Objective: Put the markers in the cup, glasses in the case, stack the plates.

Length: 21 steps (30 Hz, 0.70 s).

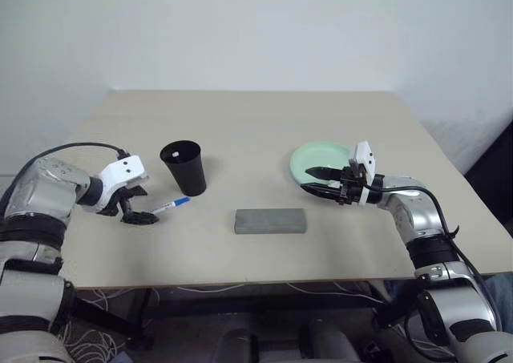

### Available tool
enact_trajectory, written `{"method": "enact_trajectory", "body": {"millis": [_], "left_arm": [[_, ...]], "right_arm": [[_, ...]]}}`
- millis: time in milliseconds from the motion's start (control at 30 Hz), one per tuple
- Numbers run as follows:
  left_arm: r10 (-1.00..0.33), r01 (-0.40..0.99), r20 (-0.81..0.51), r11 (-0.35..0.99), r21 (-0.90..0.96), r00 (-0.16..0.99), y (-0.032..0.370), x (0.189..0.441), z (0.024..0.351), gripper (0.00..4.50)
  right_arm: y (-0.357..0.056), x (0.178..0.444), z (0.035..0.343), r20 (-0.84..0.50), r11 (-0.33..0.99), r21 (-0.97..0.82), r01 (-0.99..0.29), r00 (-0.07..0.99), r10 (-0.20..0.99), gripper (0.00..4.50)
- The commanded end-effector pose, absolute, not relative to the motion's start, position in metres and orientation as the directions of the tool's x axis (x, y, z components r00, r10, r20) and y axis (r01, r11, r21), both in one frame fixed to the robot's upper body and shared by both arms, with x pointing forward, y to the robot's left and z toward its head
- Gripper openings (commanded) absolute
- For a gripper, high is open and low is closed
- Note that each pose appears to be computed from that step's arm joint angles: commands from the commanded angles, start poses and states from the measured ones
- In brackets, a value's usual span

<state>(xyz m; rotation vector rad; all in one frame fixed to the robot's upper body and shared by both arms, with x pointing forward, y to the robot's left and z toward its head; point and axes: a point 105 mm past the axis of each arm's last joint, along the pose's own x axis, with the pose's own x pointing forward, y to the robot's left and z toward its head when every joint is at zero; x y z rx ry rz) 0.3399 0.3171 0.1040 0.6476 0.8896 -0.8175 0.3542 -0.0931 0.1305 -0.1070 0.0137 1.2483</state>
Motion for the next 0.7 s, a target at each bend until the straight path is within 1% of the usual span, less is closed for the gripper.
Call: {"method": "enact_trajectory", "body": {"millis": [33, 167, 267, 400, 433, 467, 600, 633, 700], "left_arm": [[-0.311, 0.84, -0.877, 0.516, 0.167, 0.366, 0.318, 0.346, 0.107, 4.48], [-0.303, 0.839, -0.89, 0.524, 0.143, 0.341, 0.317, 0.349, 0.099, 4.48], [-0.31, 0.847, -0.898, 0.519, 0.116, 0.313, 0.314, 0.347, 0.092, 3.9], [-0.323, 0.85, -0.897, 0.518, 0.097, 0.3, 0.311, 0.346, 0.088, 2.46], [-0.328, 0.851, -0.896, 0.516, 0.094, 0.298, 0.311, 0.346, 0.087, 2.03], [-0.331, 0.852, -0.896, 0.515, 0.093, 0.297, 0.31, 0.346, 0.087, 1.79], [-0.336, 0.853, -0.895, 0.514, 0.087, 0.294, 0.31, 0.345, 0.086, 0.32], [-0.338, 0.853, -0.895, 0.515, 0.085, 0.293, 0.311, 0.345, 0.085, 0.08], [-0.35, 0.853, -0.89, 0.516, 0.077, 0.292, 0.31, 0.344, 0.084, 0.07]], "right_arm": [[-0.092, 0.358, 0.147, -0.033, 0.317, -0.129, -0.94, 0.323, 0.946, 2.29], [-0.095, 0.356, 0.145, -0.035, 0.325, -0.128, -0.937, 0.332, 0.943, 2.29], [-0.097, 0.355, 0.145, -0.034, 0.334, -0.128, -0.934, 0.341, 0.939, 2.29], [-0.099, 0.355, 0.144, -0.034, 0.342, -0.127, -0.931, 0.349, 0.937, 2.29], [-0.099, 0.355, 0.144, -0.034, 0.343, -0.127, -0.931, 0.35, 0.936, 2.29], [-0.099, 0.355, 0.144, -0.035, 0.345, -0.127, -0.93, 0.351, 0.936, 2.29], [-0.099, 0.355, 0.143, -0.037, 0.346, -0.125, -0.93, 0.352, 0.935, 2.29], [-0.099, 0.355, 0.143, -0.037, 0.345, -0.124, -0.93, 0.352, 0.935, 2.29], [-0.098, 0.355, 0.143, -0.038, 0.344, -0.123, -0.931, 0.351, 0.936, 2.29]]}}
